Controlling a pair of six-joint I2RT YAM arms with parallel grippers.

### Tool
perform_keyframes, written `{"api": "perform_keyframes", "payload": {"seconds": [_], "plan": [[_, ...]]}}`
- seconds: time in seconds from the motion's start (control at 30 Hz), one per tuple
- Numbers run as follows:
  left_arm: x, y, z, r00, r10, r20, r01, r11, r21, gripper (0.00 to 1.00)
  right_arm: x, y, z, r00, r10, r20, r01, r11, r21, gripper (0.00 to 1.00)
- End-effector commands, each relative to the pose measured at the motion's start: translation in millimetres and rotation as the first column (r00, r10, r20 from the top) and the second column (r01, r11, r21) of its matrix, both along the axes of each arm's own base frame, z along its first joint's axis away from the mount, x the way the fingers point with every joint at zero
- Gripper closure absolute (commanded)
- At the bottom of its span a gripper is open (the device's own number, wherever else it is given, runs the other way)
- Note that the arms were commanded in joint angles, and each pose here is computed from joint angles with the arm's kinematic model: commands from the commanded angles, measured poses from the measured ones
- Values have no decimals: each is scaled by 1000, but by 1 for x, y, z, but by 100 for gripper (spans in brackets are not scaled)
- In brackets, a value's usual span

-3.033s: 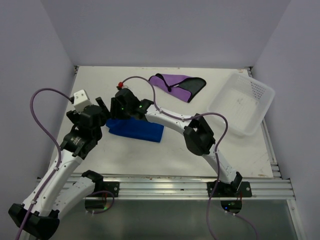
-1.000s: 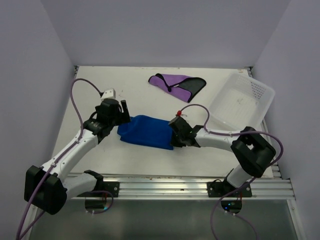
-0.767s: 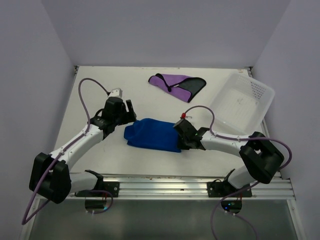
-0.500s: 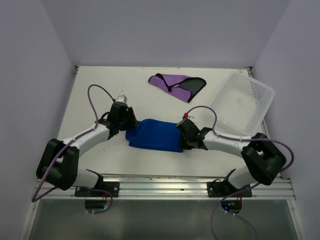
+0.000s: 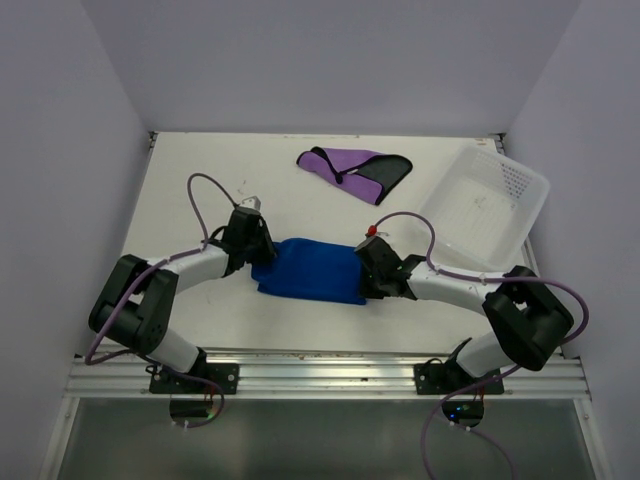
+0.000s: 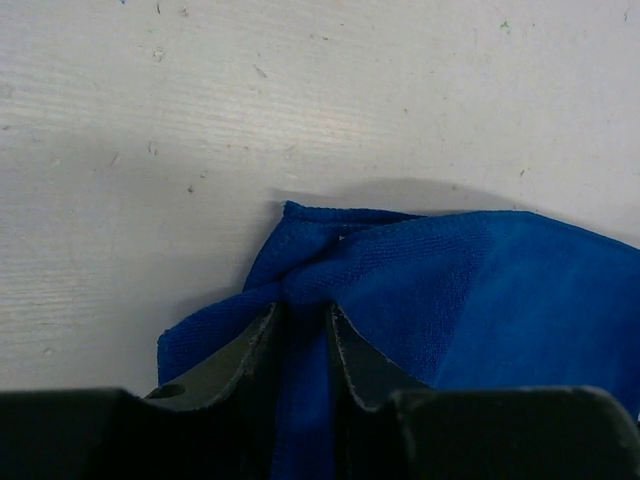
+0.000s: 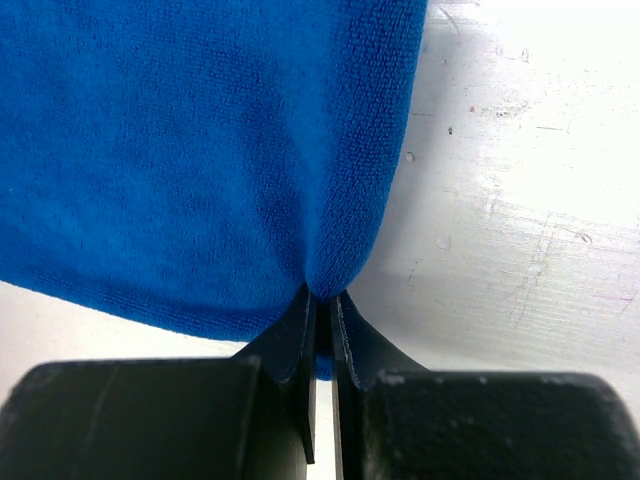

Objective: Roll the towels
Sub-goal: Fold the towel

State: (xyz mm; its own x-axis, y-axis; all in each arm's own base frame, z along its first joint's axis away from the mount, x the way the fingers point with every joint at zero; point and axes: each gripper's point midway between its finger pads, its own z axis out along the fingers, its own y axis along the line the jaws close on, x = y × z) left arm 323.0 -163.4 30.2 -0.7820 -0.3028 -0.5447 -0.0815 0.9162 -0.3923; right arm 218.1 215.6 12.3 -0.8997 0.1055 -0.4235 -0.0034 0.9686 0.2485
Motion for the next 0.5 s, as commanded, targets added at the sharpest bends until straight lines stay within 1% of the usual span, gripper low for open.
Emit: {"api": "perform_keyframes", "payload": {"seconds": [0.0, 0.13, 0.17, 0.23, 0.27, 0.4, 0.43, 0.47], "plan": [[16, -2, 10, 998, 2, 60, -2, 1000, 10, 74, -33, -38, -42, 991, 2, -137, -24, 987, -160, 100], [16, 1, 11, 997, 12, 72, -13, 1000, 17, 83, -33, -37, -43, 990, 1, -141, -23, 987, -157, 100], [16, 0, 13, 997, 9, 78, -10, 1000, 15, 90, -33, -36, -43, 990, 0, -141, -22, 988, -154, 100], [17, 2, 16, 996, 14, 87, -15, 1000, 17, 98, -33, -36, -43, 990, 0, -140, -22, 988, -153, 100], [19, 1, 19, 995, 13, 96, -14, 1000, 15, 100, -33, -36, -42, 990, 2, -140, -24, 988, -152, 100], [24, 4, 31, 992, 12, 129, -18, 999, 39, 100, -33, -37, -41, 991, 1, -134, -23, 988, -155, 100], [26, 8, 34, 990, 12, 142, -21, 998, 61, 100, -33, -37, -40, 991, 2, -135, -23, 988, -154, 100], [31, 8, 44, 986, 11, 168, -22, 998, 64, 100, -33, -37, -40, 991, 2, -135, -23, 988, -154, 100]]}}
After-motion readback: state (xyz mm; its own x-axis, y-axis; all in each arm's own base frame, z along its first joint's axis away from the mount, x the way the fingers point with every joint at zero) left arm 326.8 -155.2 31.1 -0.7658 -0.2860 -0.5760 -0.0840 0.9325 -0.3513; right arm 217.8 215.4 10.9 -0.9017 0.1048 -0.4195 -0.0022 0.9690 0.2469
